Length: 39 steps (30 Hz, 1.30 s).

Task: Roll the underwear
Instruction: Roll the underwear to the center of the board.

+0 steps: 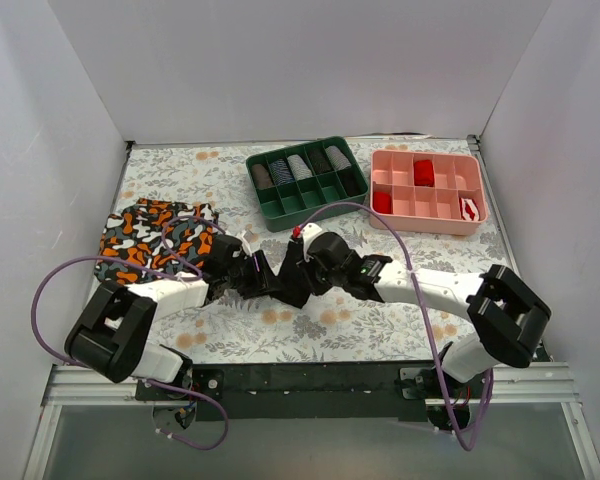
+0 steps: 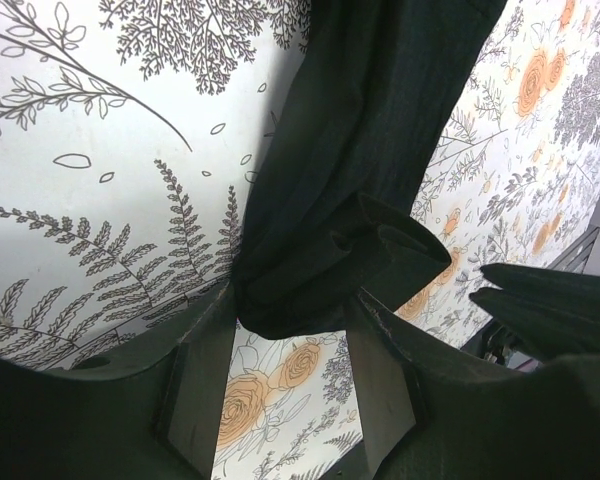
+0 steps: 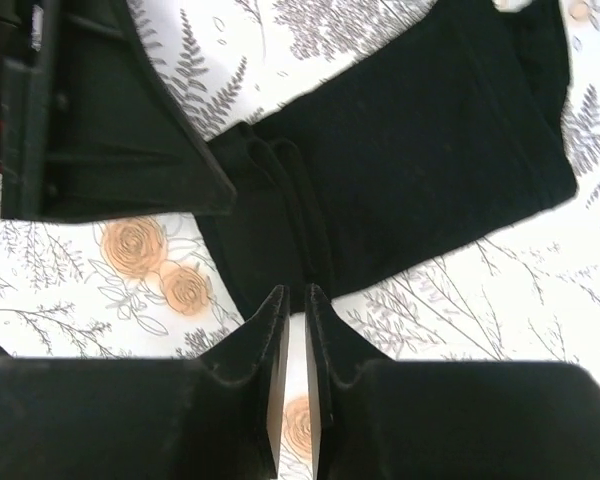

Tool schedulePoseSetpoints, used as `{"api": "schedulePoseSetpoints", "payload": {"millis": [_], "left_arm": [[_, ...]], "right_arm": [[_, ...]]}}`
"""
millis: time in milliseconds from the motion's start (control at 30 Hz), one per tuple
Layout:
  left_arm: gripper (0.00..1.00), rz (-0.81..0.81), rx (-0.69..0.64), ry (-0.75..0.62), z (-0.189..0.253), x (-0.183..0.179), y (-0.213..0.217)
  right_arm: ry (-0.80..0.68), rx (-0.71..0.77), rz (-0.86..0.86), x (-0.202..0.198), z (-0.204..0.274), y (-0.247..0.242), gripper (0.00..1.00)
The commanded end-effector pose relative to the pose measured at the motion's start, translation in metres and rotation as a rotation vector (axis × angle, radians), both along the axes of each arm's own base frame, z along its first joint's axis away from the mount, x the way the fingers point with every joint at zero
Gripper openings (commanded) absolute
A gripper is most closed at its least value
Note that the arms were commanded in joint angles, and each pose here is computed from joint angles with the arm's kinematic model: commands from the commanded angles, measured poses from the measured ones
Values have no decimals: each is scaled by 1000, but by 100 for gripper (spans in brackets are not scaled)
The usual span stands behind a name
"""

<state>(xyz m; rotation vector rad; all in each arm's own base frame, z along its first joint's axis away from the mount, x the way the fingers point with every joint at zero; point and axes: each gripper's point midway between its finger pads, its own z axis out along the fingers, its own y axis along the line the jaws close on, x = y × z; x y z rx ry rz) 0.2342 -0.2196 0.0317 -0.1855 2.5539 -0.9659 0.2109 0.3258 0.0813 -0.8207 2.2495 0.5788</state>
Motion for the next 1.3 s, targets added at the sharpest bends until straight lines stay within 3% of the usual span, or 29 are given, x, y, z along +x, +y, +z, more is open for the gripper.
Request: {"api": "schedulePoseSetpoints", "payload": {"millis": [0, 467, 733, 1267], "left_arm": [[47, -12, 122, 107, -30, -22, 17], [48, -13, 131, 94, -24, -19, 16], [55, 9, 124, -25, 1, -2, 17], [54, -38, 27, -177, 16, 15, 0]], "right_arm": [[-9, 40, 58, -1, 11, 27, 18], [27, -99, 6, 4, -36, 19, 15], [73, -146, 22, -1, -56, 17, 15], [79, -152, 45, -4, -58, 17, 16]]}}
